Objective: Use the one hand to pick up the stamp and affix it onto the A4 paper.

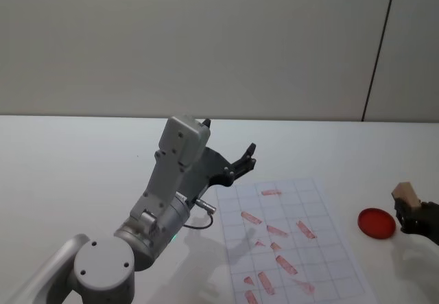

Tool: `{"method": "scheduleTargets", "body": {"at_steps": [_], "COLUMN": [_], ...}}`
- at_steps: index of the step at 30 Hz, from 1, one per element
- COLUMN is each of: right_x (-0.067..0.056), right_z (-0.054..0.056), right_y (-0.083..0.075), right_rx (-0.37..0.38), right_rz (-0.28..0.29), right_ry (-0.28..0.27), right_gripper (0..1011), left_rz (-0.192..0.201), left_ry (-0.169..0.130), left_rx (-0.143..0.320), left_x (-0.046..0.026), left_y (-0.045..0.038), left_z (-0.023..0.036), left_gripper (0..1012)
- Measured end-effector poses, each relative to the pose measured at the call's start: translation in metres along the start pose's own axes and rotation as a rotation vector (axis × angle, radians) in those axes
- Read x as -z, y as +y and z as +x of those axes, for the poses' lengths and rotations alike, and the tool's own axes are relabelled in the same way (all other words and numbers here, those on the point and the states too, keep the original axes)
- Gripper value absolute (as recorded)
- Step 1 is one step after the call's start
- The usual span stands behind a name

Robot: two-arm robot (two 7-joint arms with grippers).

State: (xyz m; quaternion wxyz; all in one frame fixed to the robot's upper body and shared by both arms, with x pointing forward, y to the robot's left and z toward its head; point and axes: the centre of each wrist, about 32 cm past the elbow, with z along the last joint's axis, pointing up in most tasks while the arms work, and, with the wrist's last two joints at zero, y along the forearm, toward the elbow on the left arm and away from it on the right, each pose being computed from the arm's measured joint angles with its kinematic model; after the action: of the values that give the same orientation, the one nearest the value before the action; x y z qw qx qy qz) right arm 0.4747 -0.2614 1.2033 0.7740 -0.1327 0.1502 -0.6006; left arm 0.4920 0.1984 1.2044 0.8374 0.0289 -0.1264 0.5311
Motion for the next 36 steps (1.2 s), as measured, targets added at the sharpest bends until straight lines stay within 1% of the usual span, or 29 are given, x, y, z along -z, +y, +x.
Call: {"method": "scheduleTargets", "body": {"at_steps": [7,21,36], "right_x": [-0.001,0.003,0.01], "right_z": [0.003,0.002,0.002], "right_y": [0.009,0.025,0.033], "right_rx": [-0.008,-0.02,-0.019], "right_rz": [-0.02,-0.063,-0.093], "right_ry": [0.007,0.01,-0.002], "right_gripper": [217,217,217], "left_rz": [0.0,0.0,0.0], "left_ry": [0.0,0.0,0.0], "left_rx": [0.0,0.0,0.0], "left_x": [0.0,0.0,0.0], "left_y": [0.0,0.0,0.0], "left_z": [0.0,0.0,0.0], "left_gripper": [1002,1002,1002]}}
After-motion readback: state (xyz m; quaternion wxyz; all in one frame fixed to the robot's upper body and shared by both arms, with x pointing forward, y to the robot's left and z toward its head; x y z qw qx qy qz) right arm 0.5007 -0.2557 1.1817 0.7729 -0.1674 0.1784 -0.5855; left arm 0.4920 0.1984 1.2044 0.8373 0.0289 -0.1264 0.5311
